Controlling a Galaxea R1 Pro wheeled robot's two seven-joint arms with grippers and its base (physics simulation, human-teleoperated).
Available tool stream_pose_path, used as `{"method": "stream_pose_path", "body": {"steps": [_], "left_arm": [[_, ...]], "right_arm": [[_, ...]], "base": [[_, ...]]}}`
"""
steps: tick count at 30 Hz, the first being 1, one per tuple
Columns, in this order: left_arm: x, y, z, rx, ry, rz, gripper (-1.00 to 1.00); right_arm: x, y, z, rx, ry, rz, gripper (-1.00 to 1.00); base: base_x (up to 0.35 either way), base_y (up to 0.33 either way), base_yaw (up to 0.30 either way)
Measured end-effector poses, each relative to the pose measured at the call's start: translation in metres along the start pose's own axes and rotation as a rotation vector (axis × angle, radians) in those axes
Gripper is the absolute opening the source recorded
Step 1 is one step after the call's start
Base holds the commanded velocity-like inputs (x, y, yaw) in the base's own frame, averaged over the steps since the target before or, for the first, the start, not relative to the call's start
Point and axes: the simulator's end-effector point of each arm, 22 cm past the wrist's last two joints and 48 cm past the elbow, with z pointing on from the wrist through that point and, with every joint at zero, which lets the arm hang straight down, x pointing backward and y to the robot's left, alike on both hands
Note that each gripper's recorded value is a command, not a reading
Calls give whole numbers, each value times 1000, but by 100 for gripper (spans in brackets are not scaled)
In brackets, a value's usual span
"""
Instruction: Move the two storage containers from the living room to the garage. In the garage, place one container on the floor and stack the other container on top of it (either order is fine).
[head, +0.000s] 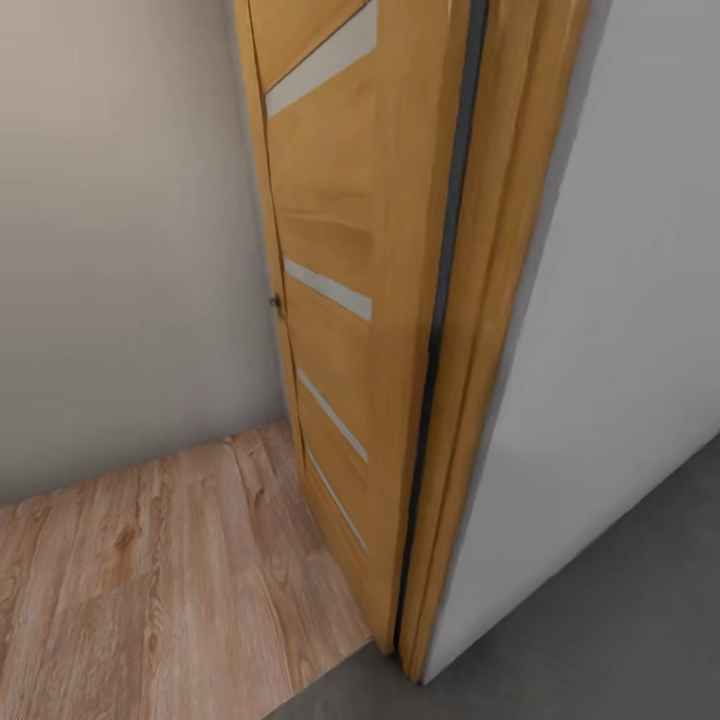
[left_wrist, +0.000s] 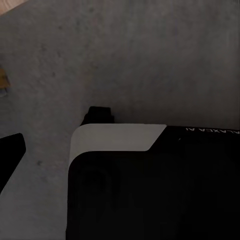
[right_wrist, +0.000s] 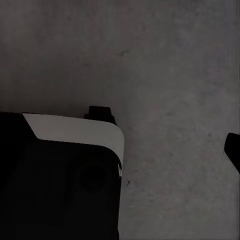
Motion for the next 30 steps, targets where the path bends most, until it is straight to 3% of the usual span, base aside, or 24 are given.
{"method": "stream_pose_path", "body": {"steps": [9, 30], "left_arm": [[0, 0, 0, 0, 2, 0, 100], [0, 0, 0, 0, 2, 0, 100]], "right_arm": [[0, 0, 0, 0, 0, 0, 100], [0, 1, 0, -2, 0, -2, 100]], "base": [[219, 0, 267], [9, 0, 264]]}}
